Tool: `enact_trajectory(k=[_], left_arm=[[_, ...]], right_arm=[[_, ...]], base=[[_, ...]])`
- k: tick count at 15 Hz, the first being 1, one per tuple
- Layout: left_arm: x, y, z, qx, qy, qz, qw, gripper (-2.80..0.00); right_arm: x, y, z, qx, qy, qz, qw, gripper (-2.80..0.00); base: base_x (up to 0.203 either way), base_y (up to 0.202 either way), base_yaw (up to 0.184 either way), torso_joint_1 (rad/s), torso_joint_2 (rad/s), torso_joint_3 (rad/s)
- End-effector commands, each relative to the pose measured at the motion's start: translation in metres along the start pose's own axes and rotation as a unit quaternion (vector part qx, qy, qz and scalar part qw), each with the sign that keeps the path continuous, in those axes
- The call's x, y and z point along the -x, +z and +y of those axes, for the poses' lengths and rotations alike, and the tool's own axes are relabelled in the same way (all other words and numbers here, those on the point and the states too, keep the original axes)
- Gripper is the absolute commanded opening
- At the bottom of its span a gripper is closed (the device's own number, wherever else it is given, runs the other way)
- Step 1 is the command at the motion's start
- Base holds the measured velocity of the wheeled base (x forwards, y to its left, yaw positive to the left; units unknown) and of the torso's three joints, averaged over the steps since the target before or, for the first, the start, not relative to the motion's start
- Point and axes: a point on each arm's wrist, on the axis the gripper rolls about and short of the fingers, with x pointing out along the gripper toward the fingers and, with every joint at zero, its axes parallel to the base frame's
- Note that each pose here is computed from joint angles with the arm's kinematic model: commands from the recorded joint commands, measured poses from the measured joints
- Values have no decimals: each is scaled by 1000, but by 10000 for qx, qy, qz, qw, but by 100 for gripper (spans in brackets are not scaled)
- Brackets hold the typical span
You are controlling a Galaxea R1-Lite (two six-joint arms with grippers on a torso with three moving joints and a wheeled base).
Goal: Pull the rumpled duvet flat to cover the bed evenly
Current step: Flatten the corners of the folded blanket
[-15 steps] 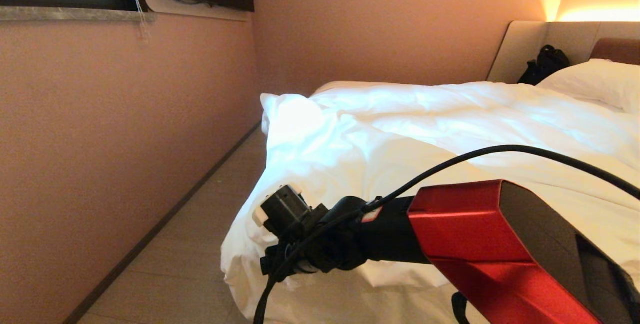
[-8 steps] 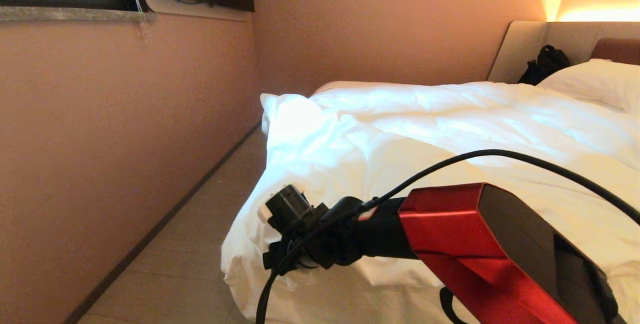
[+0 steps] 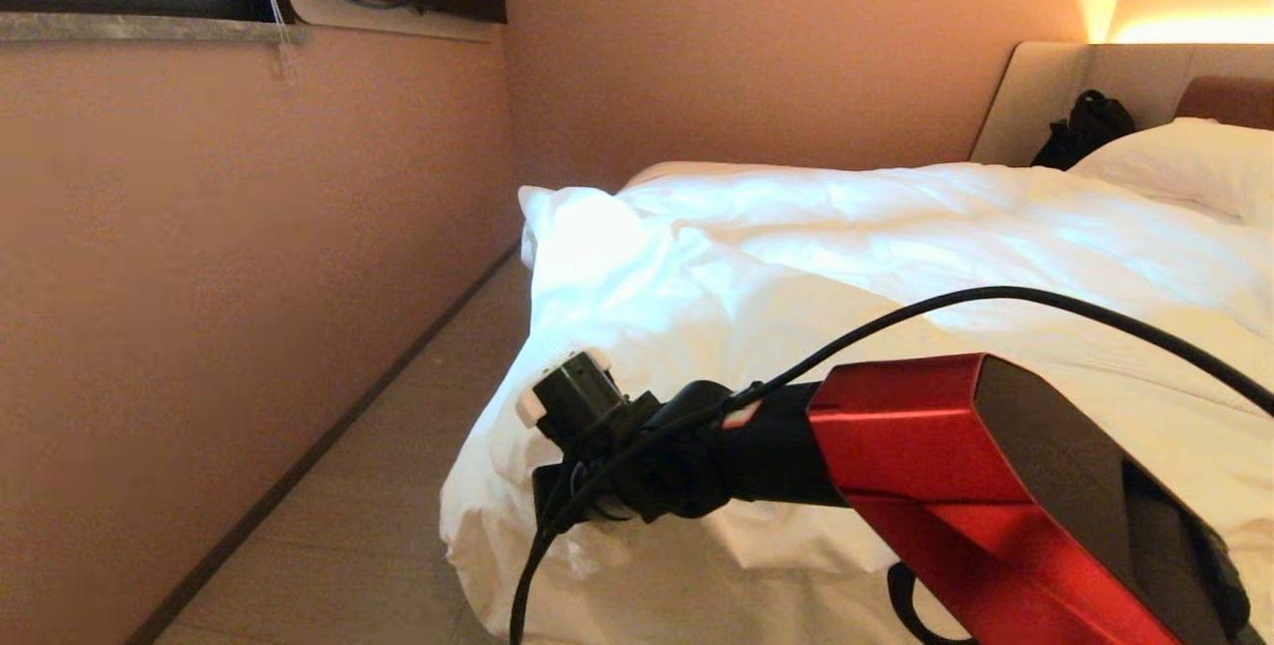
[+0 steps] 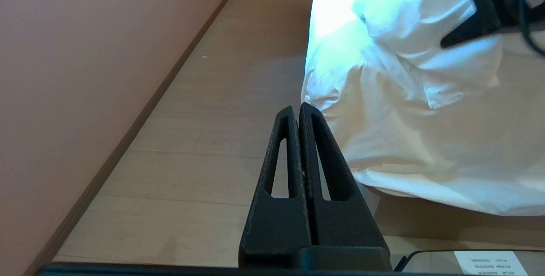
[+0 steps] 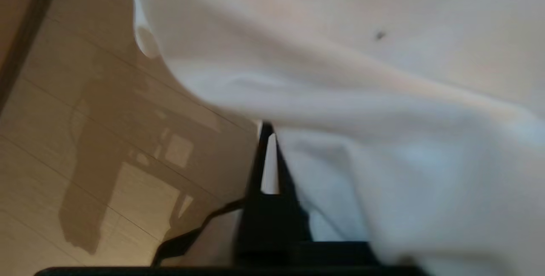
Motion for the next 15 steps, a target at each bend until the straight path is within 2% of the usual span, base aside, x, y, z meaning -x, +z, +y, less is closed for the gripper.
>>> enact_trajectory(k=[1, 5, 7, 8, 11, 15], left_arm=[[0, 0, 0, 0, 1, 10, 10000, -280], [0, 0, 0, -1, 1, 2, 10000, -280], [0, 0, 0, 2, 1, 10, 10000, -280], [0, 0, 0, 0, 1, 8, 10000, -280], [0, 0, 0, 0, 1, 10, 10000, -280], [0, 0, 0, 0, 1, 7, 10000, -280]], right_arm=[[14, 8, 3, -51, 77, -123, 9999, -280], [62, 30, 11, -269, 597, -429, 9969, -280], [104, 50, 9, -453, 875, -809, 9918, -280], [118, 61, 0, -570, 898, -983, 9895, -280], [151, 99, -52, -1042, 652, -1623, 9791, -280], [154, 122, -116, -1548, 118, -1936, 9687, -280]], base=[[0, 0, 0, 0, 0, 0], [0, 0, 0, 0, 0, 0], [0, 0, 0, 0, 0, 0], [0, 0, 0, 0, 0, 0], [0, 0, 0, 0, 0, 0], [0, 0, 0, 0, 0, 0]])
